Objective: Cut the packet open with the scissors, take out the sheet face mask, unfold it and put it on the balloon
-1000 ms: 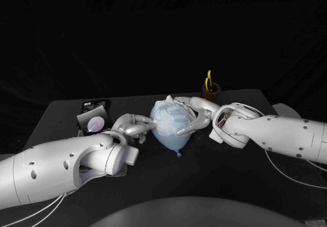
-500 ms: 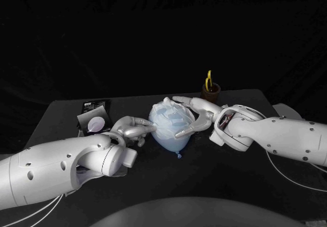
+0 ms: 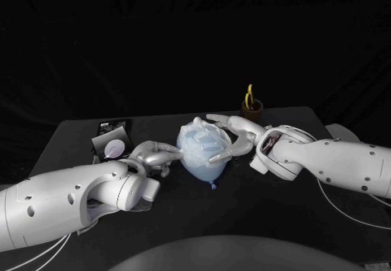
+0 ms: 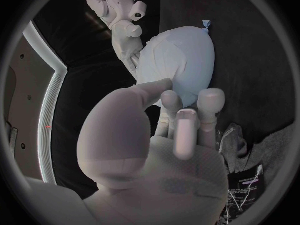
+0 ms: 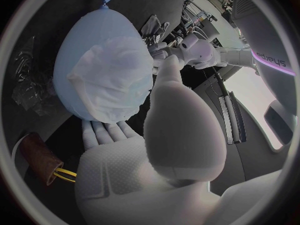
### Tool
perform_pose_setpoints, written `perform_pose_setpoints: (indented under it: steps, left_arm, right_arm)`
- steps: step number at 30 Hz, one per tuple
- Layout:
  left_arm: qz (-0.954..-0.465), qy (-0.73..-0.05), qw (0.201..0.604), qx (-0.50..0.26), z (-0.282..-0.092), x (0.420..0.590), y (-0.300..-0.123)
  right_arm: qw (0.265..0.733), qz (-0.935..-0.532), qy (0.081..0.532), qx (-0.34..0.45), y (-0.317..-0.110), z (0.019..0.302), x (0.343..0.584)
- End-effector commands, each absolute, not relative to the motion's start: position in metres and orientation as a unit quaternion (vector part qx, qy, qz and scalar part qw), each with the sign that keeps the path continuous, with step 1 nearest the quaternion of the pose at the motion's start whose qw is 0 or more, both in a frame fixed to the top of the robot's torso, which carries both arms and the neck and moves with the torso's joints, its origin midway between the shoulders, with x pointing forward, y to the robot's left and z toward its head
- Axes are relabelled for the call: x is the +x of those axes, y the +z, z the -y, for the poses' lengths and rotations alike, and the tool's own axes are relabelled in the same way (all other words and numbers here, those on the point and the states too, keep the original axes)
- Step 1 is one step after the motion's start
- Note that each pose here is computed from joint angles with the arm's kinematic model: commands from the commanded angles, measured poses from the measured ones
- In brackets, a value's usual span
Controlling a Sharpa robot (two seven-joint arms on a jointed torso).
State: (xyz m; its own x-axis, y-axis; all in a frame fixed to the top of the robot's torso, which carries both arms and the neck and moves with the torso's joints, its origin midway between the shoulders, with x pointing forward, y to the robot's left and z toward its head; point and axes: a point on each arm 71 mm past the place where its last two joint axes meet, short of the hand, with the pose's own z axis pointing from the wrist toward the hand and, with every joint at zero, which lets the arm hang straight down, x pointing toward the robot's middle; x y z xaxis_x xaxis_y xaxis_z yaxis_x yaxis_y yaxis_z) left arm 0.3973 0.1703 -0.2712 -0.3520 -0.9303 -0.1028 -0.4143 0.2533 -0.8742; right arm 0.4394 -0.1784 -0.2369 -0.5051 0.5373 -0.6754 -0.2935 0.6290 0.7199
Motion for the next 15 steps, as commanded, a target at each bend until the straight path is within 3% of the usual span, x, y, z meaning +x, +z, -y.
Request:
perform_pose_setpoints:
  steps: [1, 15]
  left_arm:
    - [-0.737, -0.392, 0.307, -0.457, -0.1682, 0.3950, -0.2729]
    - [-0.762, -0.373, 0.282, -0.449, -0.1677, 0.3902, -0.2769]
  right_arm:
    - [0.475, -0.766, 0.425, 0.081, -0.2425, 0.1754, 0.4369]
    - [0.479, -0.777, 0.400, 0.085, -0.2467, 0.1737, 0.4420]
